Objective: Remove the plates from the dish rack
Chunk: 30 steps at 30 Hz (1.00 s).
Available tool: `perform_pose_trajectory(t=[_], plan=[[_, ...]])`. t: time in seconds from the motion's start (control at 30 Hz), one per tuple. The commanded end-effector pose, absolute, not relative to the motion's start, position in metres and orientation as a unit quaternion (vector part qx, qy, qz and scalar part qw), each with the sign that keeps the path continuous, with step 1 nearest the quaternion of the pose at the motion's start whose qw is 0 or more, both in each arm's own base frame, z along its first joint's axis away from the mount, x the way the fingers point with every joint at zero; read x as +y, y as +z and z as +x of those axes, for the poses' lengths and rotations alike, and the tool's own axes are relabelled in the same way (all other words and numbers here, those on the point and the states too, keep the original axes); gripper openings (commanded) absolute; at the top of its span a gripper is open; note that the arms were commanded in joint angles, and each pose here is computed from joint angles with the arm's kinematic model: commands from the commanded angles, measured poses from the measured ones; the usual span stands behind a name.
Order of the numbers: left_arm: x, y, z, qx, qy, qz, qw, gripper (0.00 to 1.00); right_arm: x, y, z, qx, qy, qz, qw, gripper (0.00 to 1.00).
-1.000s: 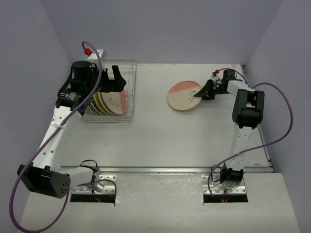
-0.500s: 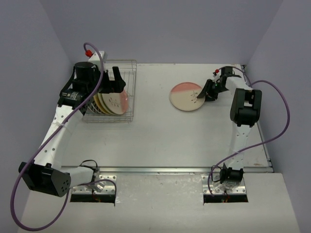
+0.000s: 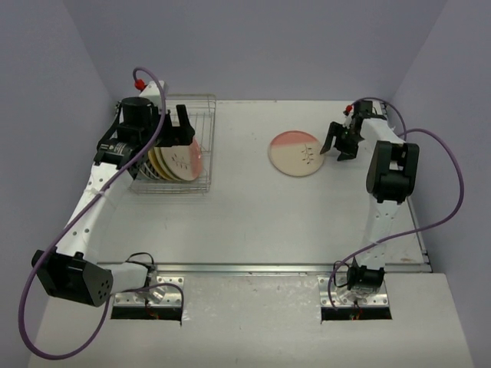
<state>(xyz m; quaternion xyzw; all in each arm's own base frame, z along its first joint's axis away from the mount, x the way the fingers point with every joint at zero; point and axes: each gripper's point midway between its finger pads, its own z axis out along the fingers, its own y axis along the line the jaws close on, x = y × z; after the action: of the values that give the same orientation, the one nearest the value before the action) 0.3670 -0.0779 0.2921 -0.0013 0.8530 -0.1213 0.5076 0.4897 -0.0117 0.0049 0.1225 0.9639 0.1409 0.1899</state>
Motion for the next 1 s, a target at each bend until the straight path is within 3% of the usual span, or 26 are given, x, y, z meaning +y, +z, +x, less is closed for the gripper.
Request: perform_pose_trajectory(t=[0.0, 0.13, 0.2, 0.3, 0.67, 0.97], plan=[[-0.070, 0.282, 0.384, 0.867, -0.096, -0.009, 0.489, 0.86, -0.005, 0.079, 0.480, 0.955, 0.135, 0.066, 0.257, 0.74], [-0.065, 0.271, 0.398, 0.877, -0.080, -0.019, 0.472, 0.81, 0.020, 0.124, 0.461, 0.941, 0.159, 0.031, 0.296, 0.75], [-0.059, 0.263, 0.406, 0.883, -0.063, -0.030, 0.464, 0.79, 0.031, 0.138, 0.448, 0.938, 0.164, 0.015, 0.305, 0.88], [-0.046, 0.258, 0.415, 0.886, -0.027, -0.048, 0.459, 0.74, 0.045, 0.167, 0.429, 0.926, 0.167, -0.011, 0.339, 0.98], [-0.018, 0.233, 0.425, 0.898, 0.050, -0.072, 0.431, 0.74, 0.069, 0.188, 0.377, 0.907, 0.168, -0.058, 0.382, 0.99], [-0.016, 0.216, 0.432, 0.909, 0.042, -0.075, 0.409, 0.73, 0.074, 0.179, 0.365, 0.909, 0.180, -0.057, 0.371, 0.99]])
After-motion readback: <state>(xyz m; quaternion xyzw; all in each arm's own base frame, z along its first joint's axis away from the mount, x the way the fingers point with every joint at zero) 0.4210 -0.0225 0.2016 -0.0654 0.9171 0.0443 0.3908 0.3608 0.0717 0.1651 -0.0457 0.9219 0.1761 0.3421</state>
